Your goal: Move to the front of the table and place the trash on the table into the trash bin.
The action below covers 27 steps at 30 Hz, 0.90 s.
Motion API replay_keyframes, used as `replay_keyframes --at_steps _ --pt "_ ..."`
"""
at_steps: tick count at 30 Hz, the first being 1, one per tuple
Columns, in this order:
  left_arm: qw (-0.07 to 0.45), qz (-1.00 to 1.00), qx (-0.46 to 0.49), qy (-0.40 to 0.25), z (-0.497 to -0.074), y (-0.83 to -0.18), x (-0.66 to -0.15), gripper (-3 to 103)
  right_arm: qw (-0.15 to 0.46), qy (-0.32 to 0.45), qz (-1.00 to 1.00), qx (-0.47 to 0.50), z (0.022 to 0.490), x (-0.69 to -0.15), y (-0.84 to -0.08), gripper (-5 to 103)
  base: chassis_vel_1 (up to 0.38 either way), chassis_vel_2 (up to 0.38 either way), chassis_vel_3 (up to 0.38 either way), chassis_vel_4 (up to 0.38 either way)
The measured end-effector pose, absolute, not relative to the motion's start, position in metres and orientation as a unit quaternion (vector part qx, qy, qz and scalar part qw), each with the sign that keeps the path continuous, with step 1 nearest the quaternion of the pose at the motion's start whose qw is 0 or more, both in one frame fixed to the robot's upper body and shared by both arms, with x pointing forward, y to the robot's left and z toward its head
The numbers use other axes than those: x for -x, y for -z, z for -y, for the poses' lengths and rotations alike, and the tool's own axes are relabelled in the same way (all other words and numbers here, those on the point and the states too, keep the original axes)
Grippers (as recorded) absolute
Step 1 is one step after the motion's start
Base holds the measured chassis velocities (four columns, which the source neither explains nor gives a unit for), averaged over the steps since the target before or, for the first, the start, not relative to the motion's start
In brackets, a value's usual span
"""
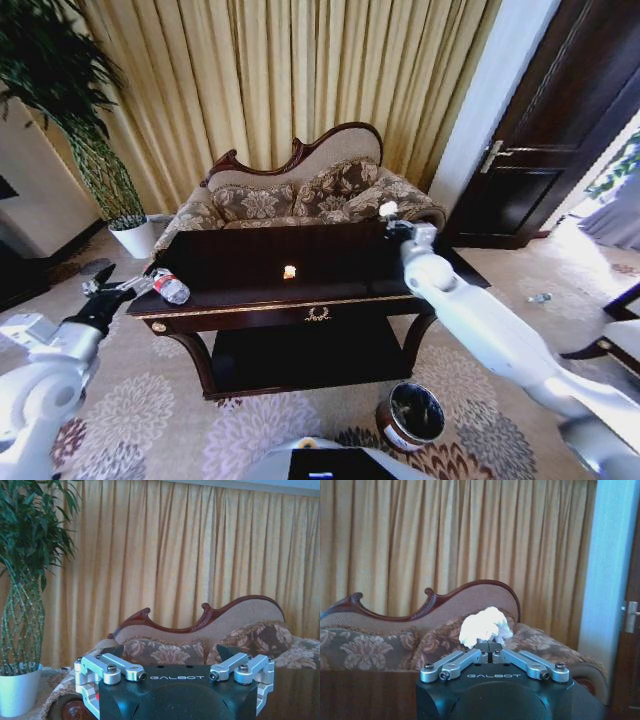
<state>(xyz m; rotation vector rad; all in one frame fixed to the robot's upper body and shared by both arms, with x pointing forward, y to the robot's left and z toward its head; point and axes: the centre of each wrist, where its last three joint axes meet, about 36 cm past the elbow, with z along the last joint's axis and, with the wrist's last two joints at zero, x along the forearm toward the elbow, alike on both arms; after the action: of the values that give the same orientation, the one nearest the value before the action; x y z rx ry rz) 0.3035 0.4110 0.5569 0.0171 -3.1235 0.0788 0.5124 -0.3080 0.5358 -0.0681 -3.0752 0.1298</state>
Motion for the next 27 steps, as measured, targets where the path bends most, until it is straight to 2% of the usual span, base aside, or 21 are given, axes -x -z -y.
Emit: replay_keyframes --at_steps 14,27 --pt "0.017 0.999 0.027 -0.024 -0.392 -0.555 -0.316 100 0.052 -0.043 0.997 0.044 0.349 -0.457 -0.518 0 0.089 -0.089 -0.09 0.096" --pt "0.013 0.999 0.029 -0.021 -0.389 -0.559 -0.312 100 0.045 -0.042 0.997 0.04 0.34 -0.441 -0.519 0 0.126 -0.13 -0.126 0.127"
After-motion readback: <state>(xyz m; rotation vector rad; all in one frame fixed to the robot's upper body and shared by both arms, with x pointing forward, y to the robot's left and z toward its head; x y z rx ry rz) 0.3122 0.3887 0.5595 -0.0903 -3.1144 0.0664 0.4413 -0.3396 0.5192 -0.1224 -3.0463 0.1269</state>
